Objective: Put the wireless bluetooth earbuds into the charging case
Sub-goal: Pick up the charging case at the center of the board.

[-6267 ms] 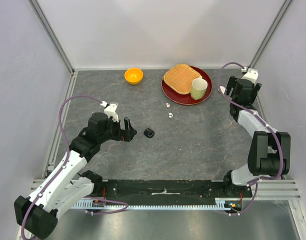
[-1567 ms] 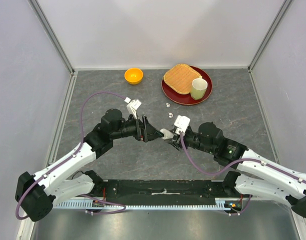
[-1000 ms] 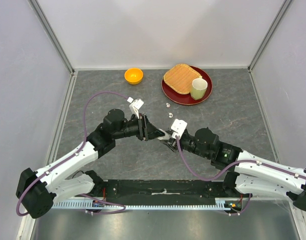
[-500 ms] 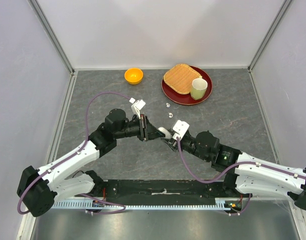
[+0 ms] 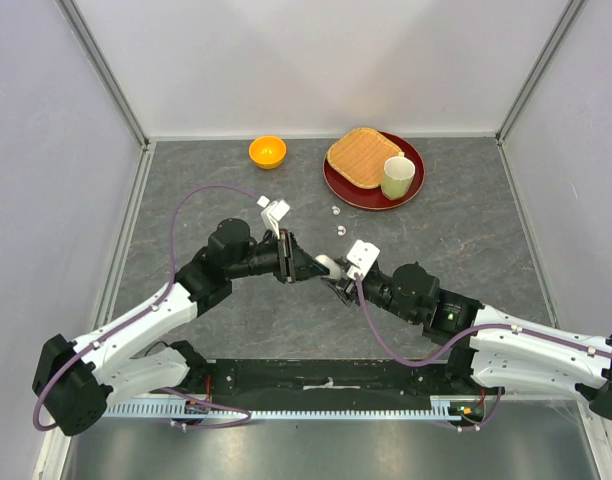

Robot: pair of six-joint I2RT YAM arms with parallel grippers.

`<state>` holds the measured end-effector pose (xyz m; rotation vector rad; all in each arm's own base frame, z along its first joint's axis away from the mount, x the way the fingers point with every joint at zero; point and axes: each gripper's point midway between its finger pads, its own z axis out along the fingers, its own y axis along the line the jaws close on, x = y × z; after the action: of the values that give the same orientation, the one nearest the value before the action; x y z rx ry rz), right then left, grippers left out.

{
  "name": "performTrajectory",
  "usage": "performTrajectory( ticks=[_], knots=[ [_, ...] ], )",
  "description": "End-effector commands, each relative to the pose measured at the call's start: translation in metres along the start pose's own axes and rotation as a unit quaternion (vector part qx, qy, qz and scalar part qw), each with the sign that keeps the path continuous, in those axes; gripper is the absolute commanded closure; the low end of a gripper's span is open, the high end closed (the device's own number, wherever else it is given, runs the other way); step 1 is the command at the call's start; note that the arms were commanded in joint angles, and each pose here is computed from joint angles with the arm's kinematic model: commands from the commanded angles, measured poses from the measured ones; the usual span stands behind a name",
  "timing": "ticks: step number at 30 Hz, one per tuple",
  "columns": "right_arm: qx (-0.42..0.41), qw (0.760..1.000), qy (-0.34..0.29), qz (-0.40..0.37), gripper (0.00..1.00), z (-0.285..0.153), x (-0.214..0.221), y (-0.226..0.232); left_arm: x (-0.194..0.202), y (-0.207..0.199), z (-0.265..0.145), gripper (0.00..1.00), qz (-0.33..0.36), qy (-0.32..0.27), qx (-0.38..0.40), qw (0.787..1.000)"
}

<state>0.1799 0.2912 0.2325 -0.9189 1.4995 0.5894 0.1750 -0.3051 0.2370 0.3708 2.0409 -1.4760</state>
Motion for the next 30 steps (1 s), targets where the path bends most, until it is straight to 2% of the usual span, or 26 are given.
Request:
performTrajectory(
  ticks=[1, 3, 4, 6, 9, 12, 14, 17, 20, 21, 24, 25, 26, 27, 28, 30],
  knots=[
    [-0.006, 0.998, -0.05, 0.045, 0.29, -0.001, -0.037, 0.003, -0.011, -0.009, -0.013, 0.98, 0.057, -0.035, 0.001, 0.998],
    [-0.01, 0.997, -0.051, 0.05, 0.24, -0.002, -0.04, 0.005, -0.015, -0.003, -0.017, 0.98, 0.068, -0.048, -0.017, 0.996],
    [-0.009, 0.997, -0.054, 0.054, 0.14, -0.003, -0.043, 0.005, -0.016, -0.002, -0.019, 0.98, 0.074, -0.055, -0.024, 0.995],
    [-0.005, 0.996, -0.057, 0.069, 0.07, -0.006, -0.046, 0.003, -0.024, 0.0, -0.027, 0.98, 0.092, -0.08, -0.043, 0.992],
    [0.023, 0.991, -0.07, 0.11, 0.02, -0.015, -0.055, -0.007, -0.037, 0.001, -0.043, 0.98, 0.122, -0.129, -0.063, 0.982],
    [0.076, 0.98, -0.078, 0.165, 0.02, -0.025, -0.063, -0.025, -0.045, 0.002, -0.061, 0.98, 0.156, -0.172, -0.079, 0.969],
    [0.141, 0.965, -0.069, 0.209, 0.02, -0.033, -0.058, -0.046, -0.05, 0.001, -0.071, 0.98, 0.177, -0.196, -0.085, 0.961],
    [0.177, 0.942, -0.072, 0.275, 0.02, -0.04, -0.063, -0.057, -0.055, -0.005, -0.088, 0.98, 0.219, -0.237, -0.078, 0.943],
    [0.153, 0.926, -0.089, 0.334, 0.02, -0.038, -0.08, -0.05, -0.059, -0.016, -0.102, 0.98, 0.267, -0.272, -0.06, 0.922],
    [0.14, 0.91, -0.1, 0.377, 0.02, -0.037, -0.09, -0.047, -0.058, -0.017, -0.105, 0.98, 0.275, -0.281, -0.055, 0.918],
    [0.08, 0.89, -0.103, 0.437, 0.02, -0.03, -0.111, -0.033, -0.057, -0.031, -0.113, 0.98, 0.328, -0.308, -0.018, 0.893],
    [0.068, 0.871, -0.11, 0.474, 0.02, -0.028, -0.119, -0.033, -0.06, -0.042, -0.117, 0.98, 0.343, -0.327, 0.001, 0.881],
    [0.052, 0.864, -0.1, 0.49, 0.02, -0.022, -0.12, -0.028, -0.061, -0.044, -0.12, 0.98, 0.355, -0.338, 0.006, 0.871],
    [0.024, 0.856, -0.097, 0.507, 0.02, -0.021, -0.129, -0.021, -0.059, -0.041, -0.12, 0.98, 0.359, -0.342, 0.006, 0.868],
    [0.016, 0.834, -0.096, 0.542, 0.02, -0.018, -0.133, -0.022, -0.06, -0.043, -0.123, 0.98, 0.367, -0.351, 0.008, 0.862],
    [-0.031, 0.818, -0.073, 0.57, 0.02, -0.011, -0.135, -0.008, -0.063, -0.043, -0.125, 0.98, 0.377, -0.361, 0.004, 0.853]
  ],
)
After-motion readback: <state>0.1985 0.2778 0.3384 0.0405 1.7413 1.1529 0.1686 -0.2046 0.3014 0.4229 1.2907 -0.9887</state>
